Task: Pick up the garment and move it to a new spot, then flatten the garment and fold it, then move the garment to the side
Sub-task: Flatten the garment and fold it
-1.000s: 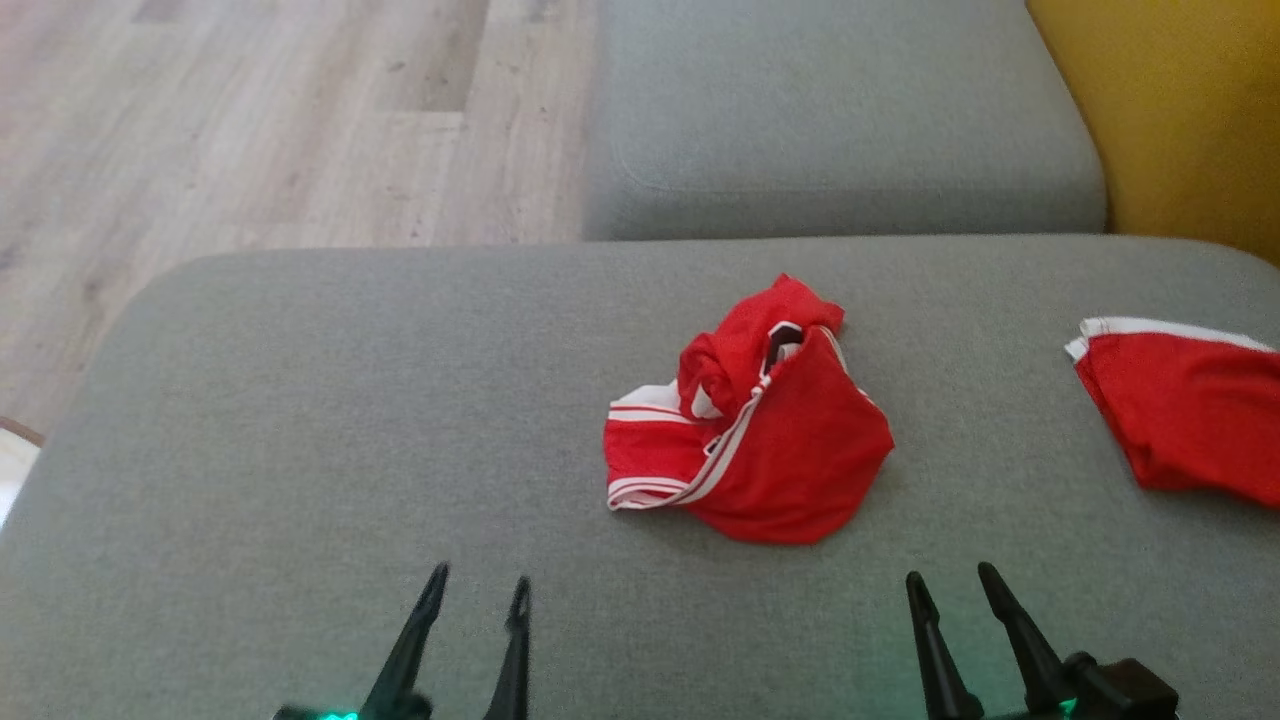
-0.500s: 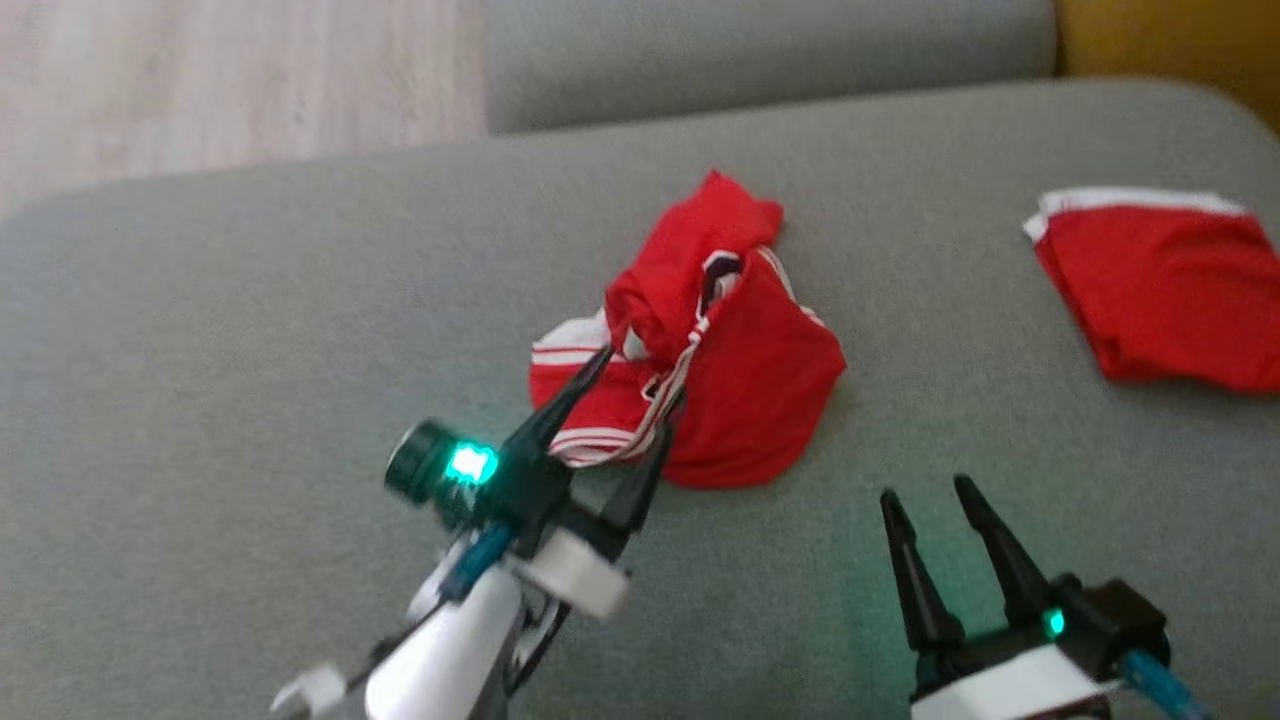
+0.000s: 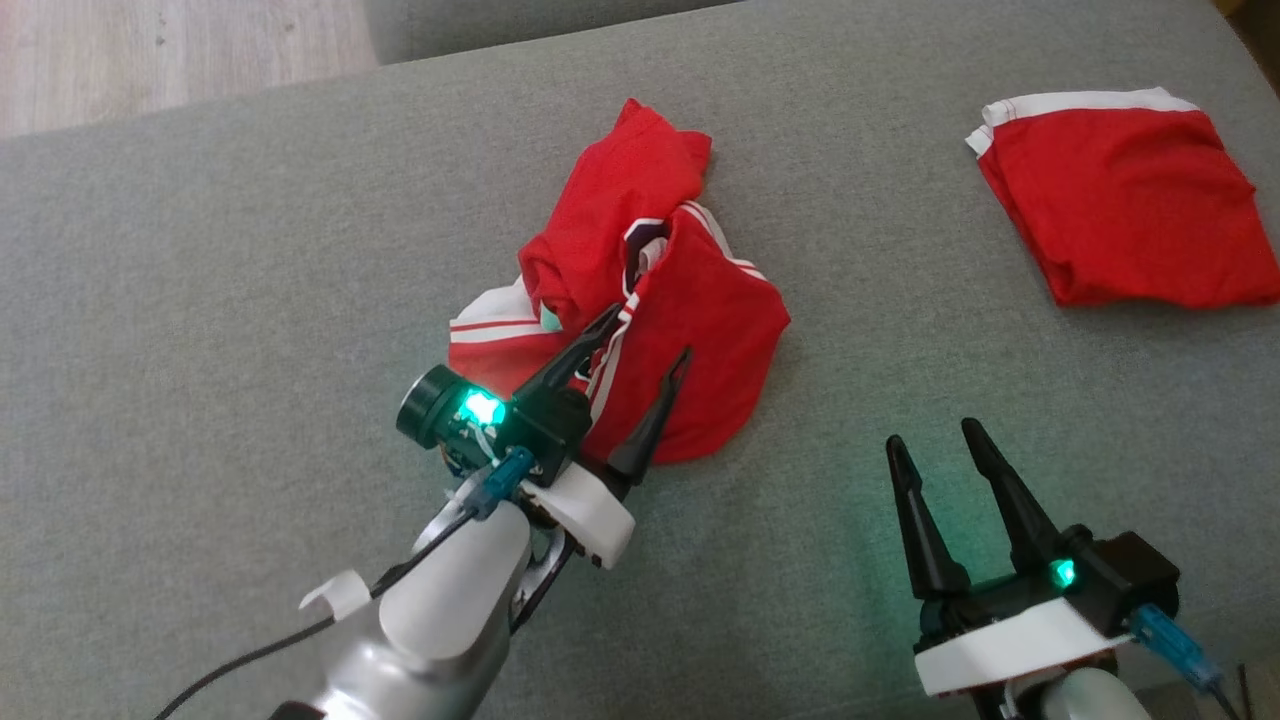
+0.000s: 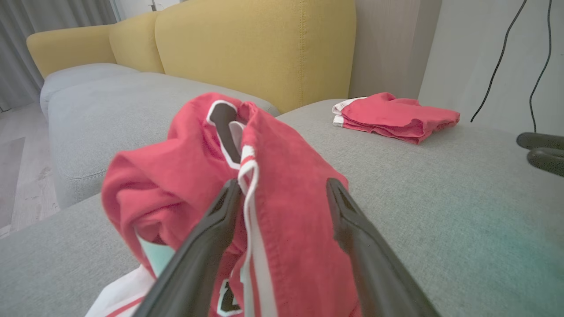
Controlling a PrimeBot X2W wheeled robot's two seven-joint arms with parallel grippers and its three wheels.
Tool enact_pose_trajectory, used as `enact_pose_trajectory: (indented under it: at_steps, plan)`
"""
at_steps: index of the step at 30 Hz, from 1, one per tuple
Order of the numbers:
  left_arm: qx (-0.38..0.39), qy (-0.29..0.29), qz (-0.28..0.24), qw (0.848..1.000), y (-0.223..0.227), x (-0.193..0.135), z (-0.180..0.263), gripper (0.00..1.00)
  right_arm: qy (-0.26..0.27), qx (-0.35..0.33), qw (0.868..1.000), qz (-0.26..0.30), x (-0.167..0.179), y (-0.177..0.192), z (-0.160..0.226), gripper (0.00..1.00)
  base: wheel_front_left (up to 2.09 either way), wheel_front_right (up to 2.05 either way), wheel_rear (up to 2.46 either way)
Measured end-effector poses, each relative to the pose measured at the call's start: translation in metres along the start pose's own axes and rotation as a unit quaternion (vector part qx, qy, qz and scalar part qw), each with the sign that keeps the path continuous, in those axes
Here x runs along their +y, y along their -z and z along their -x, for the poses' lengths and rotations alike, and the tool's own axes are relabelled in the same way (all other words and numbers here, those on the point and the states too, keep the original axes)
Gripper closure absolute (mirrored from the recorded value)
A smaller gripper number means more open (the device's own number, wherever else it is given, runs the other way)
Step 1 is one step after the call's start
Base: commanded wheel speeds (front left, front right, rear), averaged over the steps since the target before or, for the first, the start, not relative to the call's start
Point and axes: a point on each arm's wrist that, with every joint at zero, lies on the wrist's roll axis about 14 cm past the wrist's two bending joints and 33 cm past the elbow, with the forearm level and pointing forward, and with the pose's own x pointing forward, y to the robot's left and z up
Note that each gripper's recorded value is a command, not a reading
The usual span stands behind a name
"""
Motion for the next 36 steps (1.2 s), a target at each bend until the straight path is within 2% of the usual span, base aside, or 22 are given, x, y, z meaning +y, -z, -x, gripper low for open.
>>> enact_pose_trajectory:
  at_steps: [4,5,7,8,15,19,22,25,29,31,33,36]
  plan:
    - [-0.006,0.001,-0.005,1.000,-0.006,0.000,-0.004,0.00,0.001,-0.001,1.000,0.000,-0.001,-0.001,0.001,0.00,0.00,0.00,0.00]
    - [-0.009,0.003,-0.004,1.000,-0.008,0.000,-0.004,0.04,0.001,-0.001,1.000,0.000,-0.001,-0.001,0.001,0.00,0.00,0.00,0.00]
    - [-0.013,0.007,-0.006,1.000,-0.011,-0.003,-0.005,0.61,0.001,-0.002,1.000,0.000,0.000,-0.001,0.001,0.00,0.00,0.00,0.00]
    - [-0.015,0.010,-0.007,1.000,-0.012,-0.005,-0.005,0.98,0.000,-0.002,1.000,0.000,0.000,-0.001,0.002,0.00,0.00,0.00,0.00]
    - [-0.029,0.041,-0.010,0.999,-0.025,-0.023,-0.010,1.00,0.009,-0.012,1.000,0.002,-0.003,-0.007,0.010,0.00,0.00,0.00,0.00]
    - [-0.064,0.073,-0.016,0.995,-0.057,-0.037,-0.020,1.00,0.021,-0.025,0.999,0.002,-0.007,-0.014,0.018,0.00,0.00,0.00,0.00]
    - [-0.118,0.103,-0.045,0.987,-0.106,-0.047,-0.031,1.00,0.026,-0.037,0.999,0.001,-0.008,-0.020,0.023,0.00,0.00,0.00,0.00]
    - [-0.190,0.118,-0.077,0.972,-0.177,-0.051,-0.039,1.00,0.030,-0.049,0.998,-0.004,-0.008,-0.025,0.030,0.00,0.00,0.00,0.00]
    - [-0.295,0.112,-0.099,0.944,-0.282,-0.049,-0.030,1.00,0.036,-0.059,0.998,-0.006,-0.009,-0.029,0.041,0.00,0.00,0.00,0.00]
    - [-0.321,0.106,-0.099,0.936,-0.312,-0.044,-0.022,1.00,0.040,-0.060,0.997,-0.009,-0.009,-0.027,0.047,0.00,0.00,0.00,0.00]
    - [-0.313,0.094,-0.079,0.942,-0.314,-0.033,-0.019,1.00,0.042,-0.061,0.997,-0.010,-0.010,-0.027,0.051,0.00,0.00,0.00,0.00]
    - [-0.253,0.064,-0.029,0.965,-0.267,-0.006,-0.020,1.00,0.038,-0.060,0.997,-0.010,-0.008,-0.026,0.050,0.00,0.00,0.00,0.00]
